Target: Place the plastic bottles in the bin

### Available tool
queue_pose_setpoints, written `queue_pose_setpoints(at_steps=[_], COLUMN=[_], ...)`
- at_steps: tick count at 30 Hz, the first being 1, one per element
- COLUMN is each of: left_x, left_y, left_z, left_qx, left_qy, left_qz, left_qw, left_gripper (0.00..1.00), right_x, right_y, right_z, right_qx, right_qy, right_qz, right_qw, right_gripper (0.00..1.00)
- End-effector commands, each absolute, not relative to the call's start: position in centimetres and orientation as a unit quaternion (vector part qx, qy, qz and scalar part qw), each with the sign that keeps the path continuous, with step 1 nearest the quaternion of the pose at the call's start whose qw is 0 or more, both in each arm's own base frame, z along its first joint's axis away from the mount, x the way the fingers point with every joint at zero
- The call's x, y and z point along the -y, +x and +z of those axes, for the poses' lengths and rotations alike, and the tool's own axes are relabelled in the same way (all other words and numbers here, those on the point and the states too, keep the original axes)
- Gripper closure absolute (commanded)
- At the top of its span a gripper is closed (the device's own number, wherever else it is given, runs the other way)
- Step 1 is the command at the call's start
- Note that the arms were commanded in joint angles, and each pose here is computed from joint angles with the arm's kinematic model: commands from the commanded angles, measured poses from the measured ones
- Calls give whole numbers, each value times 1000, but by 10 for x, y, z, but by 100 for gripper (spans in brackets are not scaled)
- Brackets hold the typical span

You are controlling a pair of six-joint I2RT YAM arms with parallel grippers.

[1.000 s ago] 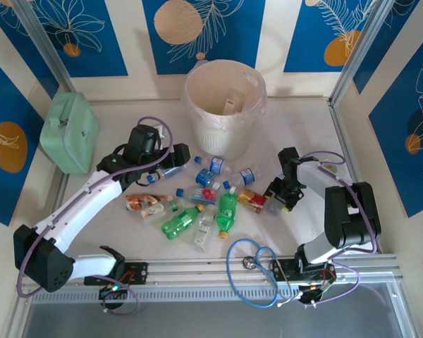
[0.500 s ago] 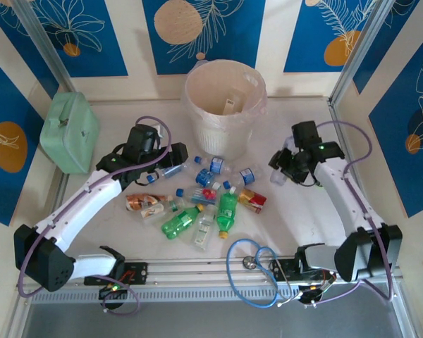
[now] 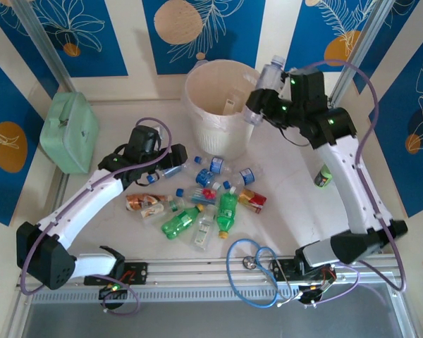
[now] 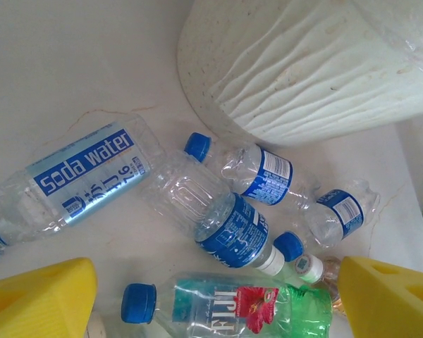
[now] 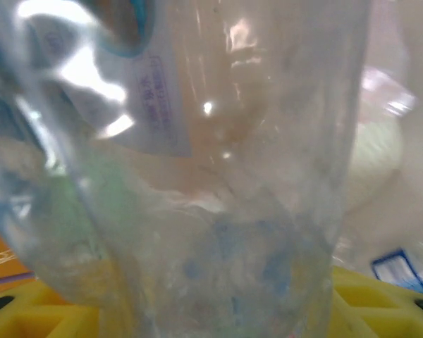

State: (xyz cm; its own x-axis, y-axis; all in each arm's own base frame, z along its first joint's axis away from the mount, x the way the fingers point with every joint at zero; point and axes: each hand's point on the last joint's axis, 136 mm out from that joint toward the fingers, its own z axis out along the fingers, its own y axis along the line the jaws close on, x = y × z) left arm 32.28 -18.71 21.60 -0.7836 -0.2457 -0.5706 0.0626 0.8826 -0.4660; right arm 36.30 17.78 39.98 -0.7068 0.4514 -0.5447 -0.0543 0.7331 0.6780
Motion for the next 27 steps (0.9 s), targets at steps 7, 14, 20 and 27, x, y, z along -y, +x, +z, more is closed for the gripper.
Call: queue_pose_setpoints(at_steps=[7, 14, 20, 27], left_x=[178, 177, 175, 173], left_y=[325, 324, 324, 323], left_z=[212, 207, 202, 196], left_qx=[-916, -920, -922, -926], left_qy=[-61, -60, -61, -60], left_qz=[-223, -218, -214, -206], left_qw=[327, 320, 317, 309], left_gripper=[12, 12, 12, 11], right_x=[-221, -228, -229, -228], right_y=[409, 431, 443, 442], right_z=[402, 386, 383, 386], right_qx=[-854, -861, -866, -866], right_qy=[98, 105, 104, 104], right_qz=[374, 371, 370, 367], right_qw=[347, 332, 320, 323], right_gripper=[43, 43, 37, 29])
